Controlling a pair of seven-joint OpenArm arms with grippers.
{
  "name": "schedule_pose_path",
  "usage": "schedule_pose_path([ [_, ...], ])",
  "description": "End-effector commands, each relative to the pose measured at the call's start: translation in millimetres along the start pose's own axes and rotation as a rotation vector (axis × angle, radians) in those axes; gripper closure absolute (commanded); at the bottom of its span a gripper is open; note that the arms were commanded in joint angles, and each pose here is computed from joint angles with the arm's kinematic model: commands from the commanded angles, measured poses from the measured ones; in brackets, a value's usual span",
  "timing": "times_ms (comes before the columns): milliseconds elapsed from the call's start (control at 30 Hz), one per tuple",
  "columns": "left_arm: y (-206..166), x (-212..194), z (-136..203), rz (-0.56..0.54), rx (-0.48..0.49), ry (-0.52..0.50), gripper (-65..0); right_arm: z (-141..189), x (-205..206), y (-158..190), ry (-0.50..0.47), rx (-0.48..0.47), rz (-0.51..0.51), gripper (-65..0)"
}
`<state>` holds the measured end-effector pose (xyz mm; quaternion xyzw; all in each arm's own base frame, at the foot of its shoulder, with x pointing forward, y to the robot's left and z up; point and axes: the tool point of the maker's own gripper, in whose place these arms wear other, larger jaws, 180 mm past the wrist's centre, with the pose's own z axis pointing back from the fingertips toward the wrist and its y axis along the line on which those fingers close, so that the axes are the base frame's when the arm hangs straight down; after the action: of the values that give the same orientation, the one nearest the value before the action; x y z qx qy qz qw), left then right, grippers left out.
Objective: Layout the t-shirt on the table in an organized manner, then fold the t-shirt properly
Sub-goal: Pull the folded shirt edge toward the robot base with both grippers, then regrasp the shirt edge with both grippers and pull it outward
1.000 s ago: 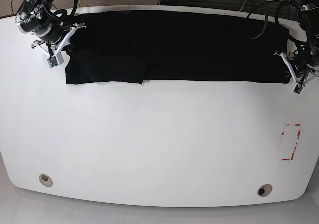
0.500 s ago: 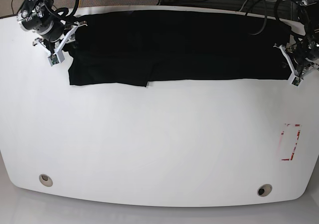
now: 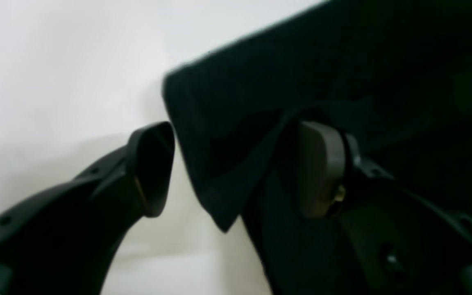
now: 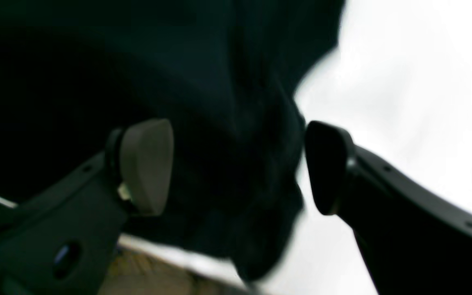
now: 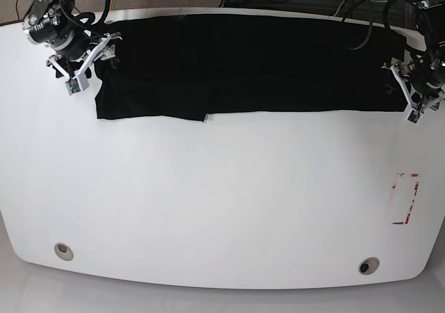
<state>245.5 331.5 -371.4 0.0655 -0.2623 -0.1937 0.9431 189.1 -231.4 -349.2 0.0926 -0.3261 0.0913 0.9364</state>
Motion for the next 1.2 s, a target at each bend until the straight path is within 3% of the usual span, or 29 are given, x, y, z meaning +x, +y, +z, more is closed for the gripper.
schedule_pose_path([
  [0, 17.6, 26.2, 19.0, -0.036, 0.063, -0.066, -42.6, 9.1, 23.0, 0.6, -0.098, 0.022, -0.001, -48.0],
  [167, 19.7, 36.0, 35.6, -0.026, 0.109, -0.084, -42.4, 10.7, 48.7, 11.1, -0.201, 0.095, -0.02, -48.0],
  [433, 2.5, 30.1, 22.9, 0.024, 0.062, -0.081, -42.1, -8.1, 49.0, 26.5, -0.191, 0.131, -0.041, -46.9],
  [533, -3.8, 16.3, 11.8, 0.062, 0.039, -0.045, -42.1, -15.3, 41.3, 27.6, -0.145, 0.11, -0.021, -41.7],
  [733, -14.1, -21.7, -7.9, 0.113, 0.011, 0.066, -42.1, -30.0, 29.7, 40.6, -0.101, 0.088, 0.009, -21.9],
  [867, -20.9, -32.9, -16.5, 0.132, -0.011, 0.071, -42.1, -40.1, 15.6, 41.4, -0.051, 0.069, 0.029, -13.0],
  [1167, -33.6, -62.5, -30.8, 0.187, -0.065, 0.118, -42.1, -62.9, -12.0, 27.6, 0.001, 0.053, 0.01, -12.4],
])
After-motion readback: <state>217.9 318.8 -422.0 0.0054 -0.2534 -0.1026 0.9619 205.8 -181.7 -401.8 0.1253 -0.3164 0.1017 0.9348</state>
